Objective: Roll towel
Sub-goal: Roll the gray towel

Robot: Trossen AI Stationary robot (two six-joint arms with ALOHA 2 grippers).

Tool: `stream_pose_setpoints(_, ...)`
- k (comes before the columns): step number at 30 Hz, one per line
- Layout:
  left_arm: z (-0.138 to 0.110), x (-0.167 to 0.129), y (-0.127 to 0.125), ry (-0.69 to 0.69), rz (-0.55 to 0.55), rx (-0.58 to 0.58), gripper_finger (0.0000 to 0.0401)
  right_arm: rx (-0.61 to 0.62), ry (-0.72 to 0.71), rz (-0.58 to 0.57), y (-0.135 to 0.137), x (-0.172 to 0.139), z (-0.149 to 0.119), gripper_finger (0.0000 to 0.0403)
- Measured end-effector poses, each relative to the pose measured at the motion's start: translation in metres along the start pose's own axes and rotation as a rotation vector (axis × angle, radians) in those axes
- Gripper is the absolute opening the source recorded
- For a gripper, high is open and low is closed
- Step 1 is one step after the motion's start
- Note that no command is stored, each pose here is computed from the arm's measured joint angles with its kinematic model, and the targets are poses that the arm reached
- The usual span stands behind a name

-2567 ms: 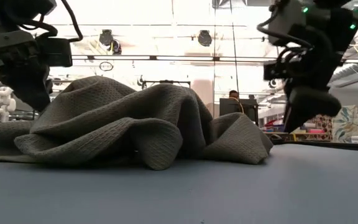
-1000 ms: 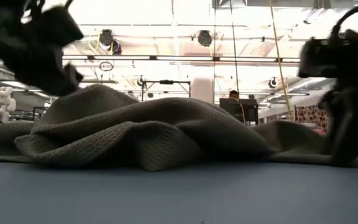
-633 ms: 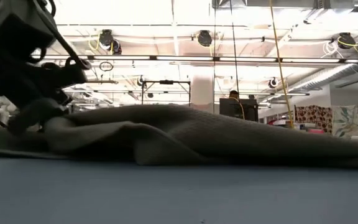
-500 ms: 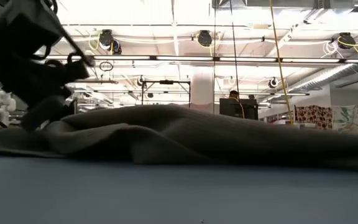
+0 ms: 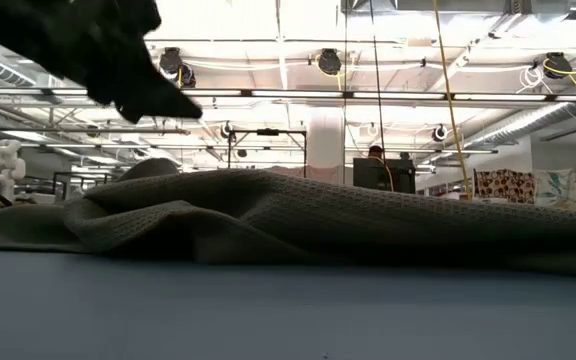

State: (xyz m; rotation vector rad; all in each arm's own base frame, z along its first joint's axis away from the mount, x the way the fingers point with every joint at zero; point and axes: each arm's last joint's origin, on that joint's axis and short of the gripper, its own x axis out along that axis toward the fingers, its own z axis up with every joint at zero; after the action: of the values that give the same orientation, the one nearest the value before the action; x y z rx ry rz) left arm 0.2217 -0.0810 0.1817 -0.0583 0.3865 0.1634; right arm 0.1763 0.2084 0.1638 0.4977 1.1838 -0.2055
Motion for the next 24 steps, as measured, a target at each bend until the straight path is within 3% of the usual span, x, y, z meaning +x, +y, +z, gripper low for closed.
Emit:
stream_pose_setpoints(6, 0.003, 0.002, -0.022, -0.116, -0.132, 0.024, 0.0057, 0.024, -0.044, -0.061, -0.001, 0.005, -0.013, 0.0160)
stream_pose_setpoints(14, -0.005, 0.016, -0.035, -0.115, -0.151, 0.048, 0.0057, -0.011, -0.102, -0.094, 0.003, 0.029, -0.018, 0.0160)
stream_pose_setpoints(20, 0.002, 0.032, -0.049, -0.113, -0.149, 0.071, 0.0057, -0.102, -0.167, -0.135, 0.001, 0.040, -0.002, 0.0156)
stream_pose_setpoints(24, 0.009, 0.043, -0.060, -0.123, -0.149, 0.112, 0.0057, -0.164, -0.272, -0.168, 0.002, 0.037, 0.011, 0.0121)
